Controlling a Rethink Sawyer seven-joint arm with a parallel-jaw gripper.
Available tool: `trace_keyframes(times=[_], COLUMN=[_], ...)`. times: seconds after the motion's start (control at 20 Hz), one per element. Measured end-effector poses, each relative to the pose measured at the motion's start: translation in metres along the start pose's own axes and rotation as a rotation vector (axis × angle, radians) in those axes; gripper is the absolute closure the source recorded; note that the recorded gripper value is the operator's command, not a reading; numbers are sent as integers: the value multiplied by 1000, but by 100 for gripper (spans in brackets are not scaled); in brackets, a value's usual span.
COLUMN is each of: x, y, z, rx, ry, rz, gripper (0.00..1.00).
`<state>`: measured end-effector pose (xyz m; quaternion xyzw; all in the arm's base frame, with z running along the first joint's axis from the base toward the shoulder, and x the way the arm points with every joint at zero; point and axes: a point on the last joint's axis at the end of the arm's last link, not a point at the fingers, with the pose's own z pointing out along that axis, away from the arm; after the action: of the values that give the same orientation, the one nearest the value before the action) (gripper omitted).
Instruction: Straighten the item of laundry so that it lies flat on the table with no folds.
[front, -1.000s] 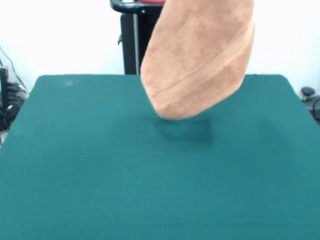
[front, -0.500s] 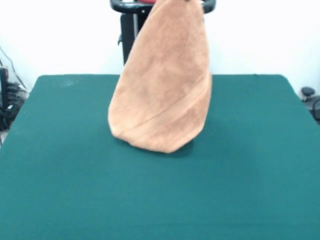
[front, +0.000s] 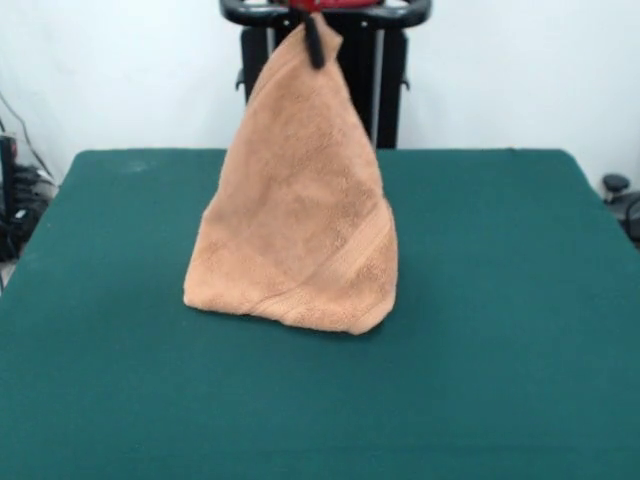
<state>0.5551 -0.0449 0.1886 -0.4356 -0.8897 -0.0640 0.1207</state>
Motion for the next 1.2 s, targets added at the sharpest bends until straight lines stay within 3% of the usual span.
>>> trace_keyframes(times=[0.25, 0.6, 0.7, 1.2], x=[-31, -73, -95, -157], y=[-1, 21, 30, 58], z=[11, 23, 25, 4], rx=[19, 38, 51, 50], ry=[-20, -87, -132, -276], rz=[-27, -108, -141, -203], gripper=[100, 100, 100, 100])
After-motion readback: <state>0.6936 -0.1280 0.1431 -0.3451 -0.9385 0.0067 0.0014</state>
